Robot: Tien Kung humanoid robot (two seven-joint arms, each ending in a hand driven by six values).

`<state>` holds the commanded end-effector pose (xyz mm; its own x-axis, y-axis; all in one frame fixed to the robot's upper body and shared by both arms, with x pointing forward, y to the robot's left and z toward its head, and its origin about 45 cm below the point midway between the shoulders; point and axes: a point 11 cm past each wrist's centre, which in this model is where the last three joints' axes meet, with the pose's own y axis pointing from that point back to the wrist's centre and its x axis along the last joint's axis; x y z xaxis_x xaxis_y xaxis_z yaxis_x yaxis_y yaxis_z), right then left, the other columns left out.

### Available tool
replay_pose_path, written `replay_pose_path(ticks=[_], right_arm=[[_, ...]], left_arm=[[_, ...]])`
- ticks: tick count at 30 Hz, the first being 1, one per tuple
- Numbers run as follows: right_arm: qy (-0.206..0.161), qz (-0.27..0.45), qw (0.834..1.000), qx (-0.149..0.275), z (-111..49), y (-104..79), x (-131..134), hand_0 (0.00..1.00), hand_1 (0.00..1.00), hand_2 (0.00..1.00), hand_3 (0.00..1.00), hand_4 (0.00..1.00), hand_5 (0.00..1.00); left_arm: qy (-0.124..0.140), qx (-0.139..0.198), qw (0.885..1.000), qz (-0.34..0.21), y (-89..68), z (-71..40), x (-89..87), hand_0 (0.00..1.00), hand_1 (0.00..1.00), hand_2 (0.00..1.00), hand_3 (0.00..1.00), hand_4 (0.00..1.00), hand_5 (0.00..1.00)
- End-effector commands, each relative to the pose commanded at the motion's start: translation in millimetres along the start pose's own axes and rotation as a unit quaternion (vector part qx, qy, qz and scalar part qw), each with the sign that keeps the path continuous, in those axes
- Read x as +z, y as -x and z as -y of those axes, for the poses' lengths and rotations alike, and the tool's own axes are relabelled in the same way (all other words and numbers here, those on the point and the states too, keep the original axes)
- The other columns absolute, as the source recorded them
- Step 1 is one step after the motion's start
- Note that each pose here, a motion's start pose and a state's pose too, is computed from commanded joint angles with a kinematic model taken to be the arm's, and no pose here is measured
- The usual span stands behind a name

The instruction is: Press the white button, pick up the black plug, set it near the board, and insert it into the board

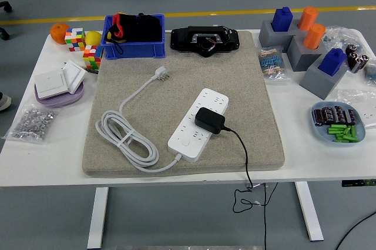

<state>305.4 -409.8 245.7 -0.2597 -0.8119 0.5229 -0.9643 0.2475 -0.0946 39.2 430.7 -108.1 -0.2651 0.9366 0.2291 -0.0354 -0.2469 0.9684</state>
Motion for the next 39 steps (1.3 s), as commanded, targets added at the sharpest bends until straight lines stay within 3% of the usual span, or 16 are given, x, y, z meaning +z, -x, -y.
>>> replay_pose_path(ticks=[6, 15, 21, 39], right_arm=[[-0.016, -0.001, 1.000, 0.013, 0.9, -3.7, -4.3, 0.998, 0.985, 0.965, 0.985, 0.998, 0.998], [-0.004, 0.001, 1.000, 0.009, -0.4, -7.5, -1.2, 0.998, 0.949, 0.931, 0.966, 0.998, 0.998], [-0.023, -0.006, 0.999, 0.029, -0.7, -16.4, -6.6, 0.977, 0.917, 0.900, 0.931, 0.998, 0.998], [-0.004, -0.023, 0.999, 0.046, -13.6, -24.6, 7.0, 0.958, 0.904, 0.888, 0.889, 0.998, 0.939]], left_arm=[[0.001, -0.002, 1.000, 0.003, 2.4, 0.0, 1.9, 0.706, 0.665, 0.586, 0.678, 0.665, 0.264], [-0.002, -0.001, 1.000, 0.003, 1.6, 0.0, 0.2, 0.706, 0.665, 0.586, 0.677, 0.665, 0.264], [-0.001, -0.002, 1.000, 0.005, 1.7, 0.1, 0.0, 0.706, 0.666, 0.585, 0.677, 0.666, 0.266], [-0.007, 0.004, 1.000, 0.010, -4.5, 0.3, -7.9, 0.706, 0.665, 0.586, 0.678, 0.665, 0.264]])
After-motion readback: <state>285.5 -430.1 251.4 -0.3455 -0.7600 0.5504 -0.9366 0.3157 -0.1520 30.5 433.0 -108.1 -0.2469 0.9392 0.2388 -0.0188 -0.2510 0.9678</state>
